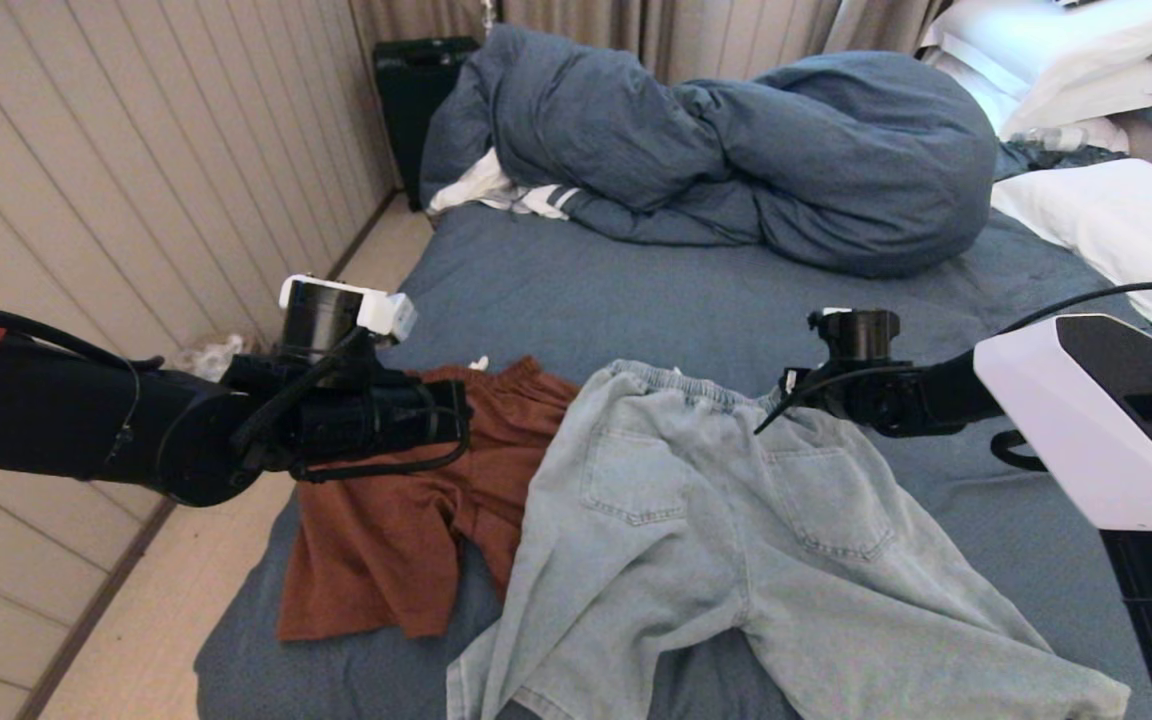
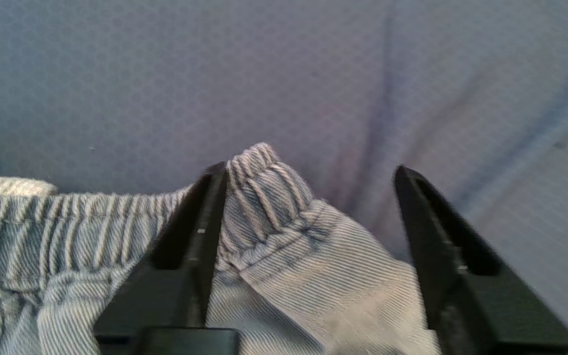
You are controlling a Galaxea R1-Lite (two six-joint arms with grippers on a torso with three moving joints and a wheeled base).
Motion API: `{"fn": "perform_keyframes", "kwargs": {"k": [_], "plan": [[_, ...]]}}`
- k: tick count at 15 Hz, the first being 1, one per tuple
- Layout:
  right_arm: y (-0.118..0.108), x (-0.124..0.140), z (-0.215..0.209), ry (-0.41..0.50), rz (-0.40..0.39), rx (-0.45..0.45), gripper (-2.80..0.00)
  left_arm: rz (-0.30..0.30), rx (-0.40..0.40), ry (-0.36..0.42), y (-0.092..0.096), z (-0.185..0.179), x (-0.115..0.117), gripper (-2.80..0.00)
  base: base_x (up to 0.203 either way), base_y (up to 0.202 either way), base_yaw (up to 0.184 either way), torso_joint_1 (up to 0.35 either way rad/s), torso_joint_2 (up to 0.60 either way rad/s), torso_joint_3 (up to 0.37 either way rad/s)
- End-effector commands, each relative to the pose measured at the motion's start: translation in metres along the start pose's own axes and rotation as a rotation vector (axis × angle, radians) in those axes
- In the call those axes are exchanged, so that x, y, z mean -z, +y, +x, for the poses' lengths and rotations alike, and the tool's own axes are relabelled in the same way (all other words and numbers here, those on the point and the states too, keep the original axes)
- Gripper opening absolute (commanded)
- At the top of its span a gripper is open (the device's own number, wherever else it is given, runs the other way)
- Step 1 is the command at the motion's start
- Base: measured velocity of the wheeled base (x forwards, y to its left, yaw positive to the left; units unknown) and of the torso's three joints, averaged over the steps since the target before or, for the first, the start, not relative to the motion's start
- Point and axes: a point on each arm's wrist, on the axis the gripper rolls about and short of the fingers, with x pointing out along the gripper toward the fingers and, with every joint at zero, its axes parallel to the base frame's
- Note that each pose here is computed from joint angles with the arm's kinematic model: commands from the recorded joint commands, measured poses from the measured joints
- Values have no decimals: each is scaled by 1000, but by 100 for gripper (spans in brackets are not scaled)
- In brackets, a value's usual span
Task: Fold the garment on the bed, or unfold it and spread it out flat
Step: Fold the blue shorts
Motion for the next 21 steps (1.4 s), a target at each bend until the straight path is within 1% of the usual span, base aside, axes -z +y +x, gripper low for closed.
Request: {"fn": "perform_keyframes", "kwargs": {"k": [1,7,8,11,14,16,18,19,21], "plan": [[2,11,6,23,-5,1,0,-2,1,4,0,1,1,-280,0,0,0,0,0,0],[1,26,7,69,-12,2,0,-3,-1,26,3,4,6,-280,0,0,0,0,0,0],[1,25,6,71,-12,2,-280,-5,-1,29,3,4,7,-280,0,0,0,0,0,0],[0,16,-1,52,-6,0,-280,-3,2,20,2,-2,6,-280,0,0,0,0,0,0],[7,-6,-26,15,24,-36,-280,0,16,-21,-2,-26,3,-280,0,0,0,0,0,0],[21,-21,-54,-6,46,-102,-280,3,15,-37,-1,-46,9,-280,0,0,0,0,0,0],[42,-37,-88,-25,39,-171,-280,3,10,-33,3,-60,21,-280,0,0,0,0,0,0],[57,-47,-109,-24,26,-214,-280,3,10,-36,5,-65,27,-280,0,0,0,0,0,0],[87,-58,-136,-2,-4,-287,-280,3,17,-53,6,-69,31,-280,0,0,0,0,0,0]]}}
